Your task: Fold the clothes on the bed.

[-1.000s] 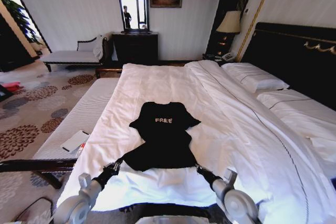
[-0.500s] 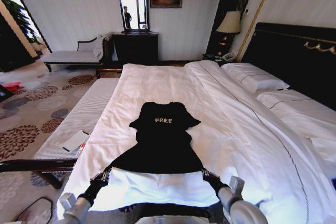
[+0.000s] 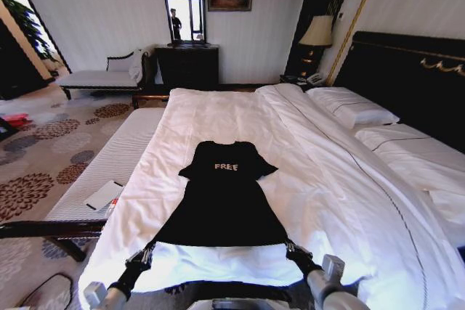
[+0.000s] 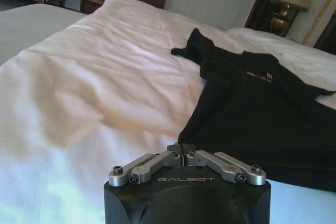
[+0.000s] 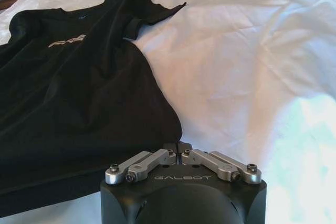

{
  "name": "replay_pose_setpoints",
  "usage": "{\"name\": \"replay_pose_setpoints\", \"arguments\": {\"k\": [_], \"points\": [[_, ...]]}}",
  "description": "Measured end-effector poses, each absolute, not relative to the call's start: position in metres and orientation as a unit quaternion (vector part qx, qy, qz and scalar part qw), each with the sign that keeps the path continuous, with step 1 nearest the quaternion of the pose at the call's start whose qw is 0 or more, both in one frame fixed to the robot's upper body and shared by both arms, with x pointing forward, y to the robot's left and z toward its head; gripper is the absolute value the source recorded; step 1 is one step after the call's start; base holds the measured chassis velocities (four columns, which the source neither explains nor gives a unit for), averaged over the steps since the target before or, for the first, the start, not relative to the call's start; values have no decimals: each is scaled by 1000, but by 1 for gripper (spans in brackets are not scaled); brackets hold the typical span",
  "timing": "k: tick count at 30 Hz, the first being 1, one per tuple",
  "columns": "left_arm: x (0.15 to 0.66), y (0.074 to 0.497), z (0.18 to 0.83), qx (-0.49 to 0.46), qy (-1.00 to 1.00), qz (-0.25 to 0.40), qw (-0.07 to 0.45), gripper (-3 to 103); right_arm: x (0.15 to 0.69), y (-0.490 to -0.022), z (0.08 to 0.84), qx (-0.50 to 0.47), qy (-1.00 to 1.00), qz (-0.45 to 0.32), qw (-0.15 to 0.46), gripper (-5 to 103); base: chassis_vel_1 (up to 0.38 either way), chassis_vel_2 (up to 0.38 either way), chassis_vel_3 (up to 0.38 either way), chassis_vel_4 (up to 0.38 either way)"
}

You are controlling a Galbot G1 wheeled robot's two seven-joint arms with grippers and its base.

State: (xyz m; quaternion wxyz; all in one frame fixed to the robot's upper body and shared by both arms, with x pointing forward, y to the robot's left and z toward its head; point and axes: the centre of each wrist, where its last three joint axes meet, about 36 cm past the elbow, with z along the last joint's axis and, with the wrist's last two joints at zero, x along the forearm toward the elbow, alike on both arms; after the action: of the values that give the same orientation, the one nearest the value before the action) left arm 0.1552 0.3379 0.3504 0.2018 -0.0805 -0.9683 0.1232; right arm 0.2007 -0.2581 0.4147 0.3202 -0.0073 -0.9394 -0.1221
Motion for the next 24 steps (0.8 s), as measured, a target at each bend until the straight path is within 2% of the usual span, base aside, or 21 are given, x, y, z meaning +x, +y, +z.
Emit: {"name": "replay_pose_setpoints", "arguments": {"k": [7,24], "points": [[139,345,345,-80,-969,100,213,0,192,-260,414,-8,-940,-104,325,0,0,0,0,0],[112,342,343,-76,-966,94,227,0,175,-253,410,-12,-938,-97,332,0,0,0,0,0]]}}
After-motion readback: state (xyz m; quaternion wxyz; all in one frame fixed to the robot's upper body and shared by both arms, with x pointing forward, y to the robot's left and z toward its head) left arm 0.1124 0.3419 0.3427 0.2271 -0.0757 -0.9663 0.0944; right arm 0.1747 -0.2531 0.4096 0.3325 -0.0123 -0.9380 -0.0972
